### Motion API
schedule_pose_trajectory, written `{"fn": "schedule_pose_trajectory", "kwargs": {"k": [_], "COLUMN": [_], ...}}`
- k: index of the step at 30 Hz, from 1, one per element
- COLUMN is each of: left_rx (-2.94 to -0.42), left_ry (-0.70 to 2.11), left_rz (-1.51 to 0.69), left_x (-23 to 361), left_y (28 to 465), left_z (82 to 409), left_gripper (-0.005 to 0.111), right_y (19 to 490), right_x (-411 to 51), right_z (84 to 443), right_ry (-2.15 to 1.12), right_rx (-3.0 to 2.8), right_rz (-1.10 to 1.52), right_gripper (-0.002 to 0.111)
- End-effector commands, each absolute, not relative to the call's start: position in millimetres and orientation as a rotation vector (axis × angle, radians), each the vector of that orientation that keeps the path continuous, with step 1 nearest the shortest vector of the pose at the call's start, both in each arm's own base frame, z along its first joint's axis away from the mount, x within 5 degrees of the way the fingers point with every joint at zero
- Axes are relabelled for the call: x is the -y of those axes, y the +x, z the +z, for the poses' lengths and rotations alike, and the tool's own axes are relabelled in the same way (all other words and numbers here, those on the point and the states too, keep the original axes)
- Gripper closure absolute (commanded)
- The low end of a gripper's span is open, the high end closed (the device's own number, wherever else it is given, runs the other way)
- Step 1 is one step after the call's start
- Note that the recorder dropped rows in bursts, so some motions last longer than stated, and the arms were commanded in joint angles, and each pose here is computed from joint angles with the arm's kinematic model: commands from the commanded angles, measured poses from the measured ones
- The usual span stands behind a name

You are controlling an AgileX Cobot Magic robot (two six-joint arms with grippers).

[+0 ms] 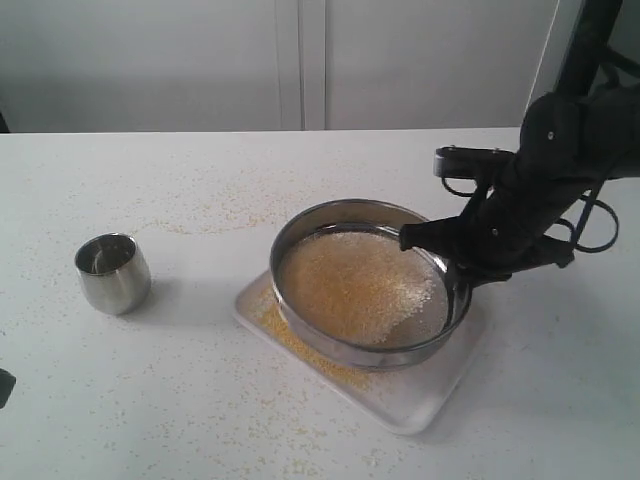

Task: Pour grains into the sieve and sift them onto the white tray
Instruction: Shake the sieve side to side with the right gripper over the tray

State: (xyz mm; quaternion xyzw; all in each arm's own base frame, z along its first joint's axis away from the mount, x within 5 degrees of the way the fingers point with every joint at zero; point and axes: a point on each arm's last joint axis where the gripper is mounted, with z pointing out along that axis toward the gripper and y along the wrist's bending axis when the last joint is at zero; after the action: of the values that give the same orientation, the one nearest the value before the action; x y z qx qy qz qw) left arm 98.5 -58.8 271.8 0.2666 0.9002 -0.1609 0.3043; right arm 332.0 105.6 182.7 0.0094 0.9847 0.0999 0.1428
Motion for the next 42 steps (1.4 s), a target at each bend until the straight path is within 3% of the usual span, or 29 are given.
{"fn": "schedule_pose_trajectory", "kwargs": {"k": [1, 2, 5, 8, 12, 16, 18, 21, 25, 30, 35, 40, 42], "left_rx": [-2.380, -2.380, -2.380, -2.380, -2.380, -2.380, -2.380, -2.380, -2.380, -2.380, -2.380, -2.380, -2.380], "left_ry": [0.710, 0.710, 0.710, 0.710, 0.710, 0.710, 0.710, 0.710, 0.710, 0.710, 0.710, 0.710, 0.710], "left_rz": [-0.446, -0.446, -0.446, -0.446, -0.446, -0.446, -0.446, -0.446, -0.446, -0.446, -0.446, -0.446, -0.446], "left_x": [59.8, 59.8, 59.8, 59.8, 59.8, 59.8, 59.8, 59.8, 59.8, 59.8, 59.8, 59.8, 59.8], "left_y": [96.4, 96.4, 96.4, 96.4, 96.4, 96.4, 96.4, 96.4, 96.4, 96.4, 96.4, 96.4, 96.4], "left_z": [274.0, 274.0, 274.0, 274.0, 274.0, 274.0, 274.0, 274.0, 274.0, 274.0, 274.0, 274.0, 274.0], "left_gripper": [0.107, 0.107, 0.107, 0.107, 0.107, 0.107, 0.107, 0.107, 0.107, 0.107, 0.107, 0.107, 0.107], "right_y": [333.2, 331.8, 331.1, 325.3, 323.6, 320.1, 320.7, 320.9, 320.2, 319.5, 317.6, 315.5, 317.3], "right_x": [-112.2, -108.5, -93.4, -116.2, -93.5, -110.8, -97.6, -92.5, -116.8, -99.6, -112.8, -89.1, -104.6], "right_z": [191.6, 192.6, 191.0, 193.4, 184.1, 186.4, 186.5, 183.2, 188.9, 186.8, 187.7, 182.1, 182.8], "right_ry": [-0.119, -0.171, 0.297, -0.198, 0.393, -0.122, 0.008, 0.456, -0.122, 0.402, -0.009, 0.494, 0.393], "right_rx": [-2.749, -2.760, -2.767, -2.748, -2.758, -2.728, -2.752, -2.738, -2.700, -2.727, -2.740, -2.749, -2.703], "right_rz": [0.295, 0.248, 0.299, 0.314, 0.342, 0.273, 0.238, 0.338, 0.292, 0.345, 0.272, 0.303, 0.374], "right_gripper": [0.108, 0.108, 0.108, 0.108, 0.108, 0.108, 0.108, 0.108, 0.108, 0.108, 0.108, 0.108, 0.108]}}
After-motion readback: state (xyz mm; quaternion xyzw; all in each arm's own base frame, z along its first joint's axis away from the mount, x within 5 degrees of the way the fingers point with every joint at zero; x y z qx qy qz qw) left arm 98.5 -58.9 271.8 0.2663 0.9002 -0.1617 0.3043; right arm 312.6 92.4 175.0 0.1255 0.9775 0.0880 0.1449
